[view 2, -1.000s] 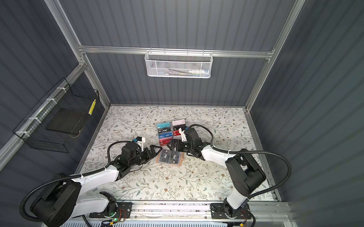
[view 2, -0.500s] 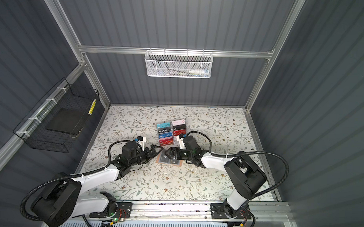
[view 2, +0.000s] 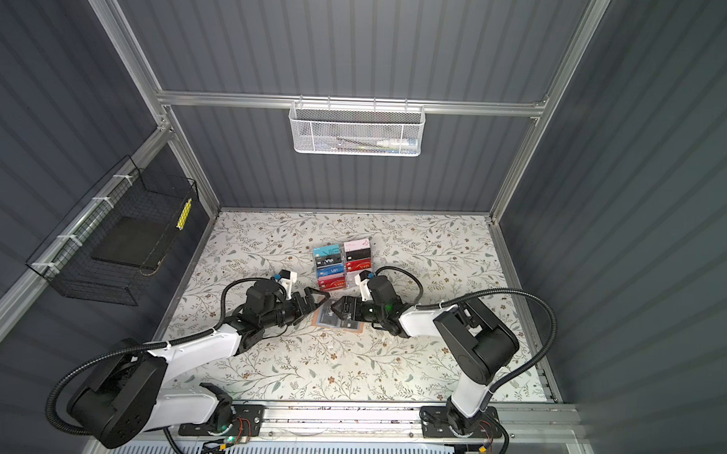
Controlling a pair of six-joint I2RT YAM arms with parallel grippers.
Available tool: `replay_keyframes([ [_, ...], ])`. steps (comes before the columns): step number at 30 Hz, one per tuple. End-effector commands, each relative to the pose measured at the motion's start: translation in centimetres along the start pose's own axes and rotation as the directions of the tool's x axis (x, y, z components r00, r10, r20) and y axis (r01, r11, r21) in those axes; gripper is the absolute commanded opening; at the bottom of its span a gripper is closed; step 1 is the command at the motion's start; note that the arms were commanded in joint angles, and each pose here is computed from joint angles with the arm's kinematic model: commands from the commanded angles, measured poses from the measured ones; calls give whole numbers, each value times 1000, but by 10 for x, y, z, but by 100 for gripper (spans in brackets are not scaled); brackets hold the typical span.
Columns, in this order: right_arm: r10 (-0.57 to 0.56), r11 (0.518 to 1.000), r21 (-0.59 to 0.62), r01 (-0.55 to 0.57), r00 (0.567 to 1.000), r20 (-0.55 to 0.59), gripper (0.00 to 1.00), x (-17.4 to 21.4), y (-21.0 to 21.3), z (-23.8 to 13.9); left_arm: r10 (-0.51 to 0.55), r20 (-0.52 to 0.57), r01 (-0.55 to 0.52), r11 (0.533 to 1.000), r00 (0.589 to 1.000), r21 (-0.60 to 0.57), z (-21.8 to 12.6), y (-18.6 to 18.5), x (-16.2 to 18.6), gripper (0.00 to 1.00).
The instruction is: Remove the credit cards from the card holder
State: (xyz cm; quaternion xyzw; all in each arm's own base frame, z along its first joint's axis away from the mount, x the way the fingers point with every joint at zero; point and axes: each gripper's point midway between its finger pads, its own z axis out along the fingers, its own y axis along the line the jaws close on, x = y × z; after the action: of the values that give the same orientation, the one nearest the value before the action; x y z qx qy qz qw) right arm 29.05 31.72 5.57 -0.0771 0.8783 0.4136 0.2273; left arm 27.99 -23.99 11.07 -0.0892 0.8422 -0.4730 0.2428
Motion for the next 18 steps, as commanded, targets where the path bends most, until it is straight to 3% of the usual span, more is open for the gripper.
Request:
replay_keyframes([
  [1, 45, 997, 66, -42, 998, -41, 99, 17, -23, -1, -6, -15, 7, 998, 1000, 62, 9, -12, -4, 100],
  [10, 67, 996, 61, -64, 997, -44, 99, 20, -34, 0, -69, -64, 76, 991, 996, 108, 34, -8, 2, 100],
  [18, 80, 996, 45, -79, 996, -34, 99, 29, -39, -7, -61, -67, 68, 993, 996, 101, 40, -12, 5, 100],
])
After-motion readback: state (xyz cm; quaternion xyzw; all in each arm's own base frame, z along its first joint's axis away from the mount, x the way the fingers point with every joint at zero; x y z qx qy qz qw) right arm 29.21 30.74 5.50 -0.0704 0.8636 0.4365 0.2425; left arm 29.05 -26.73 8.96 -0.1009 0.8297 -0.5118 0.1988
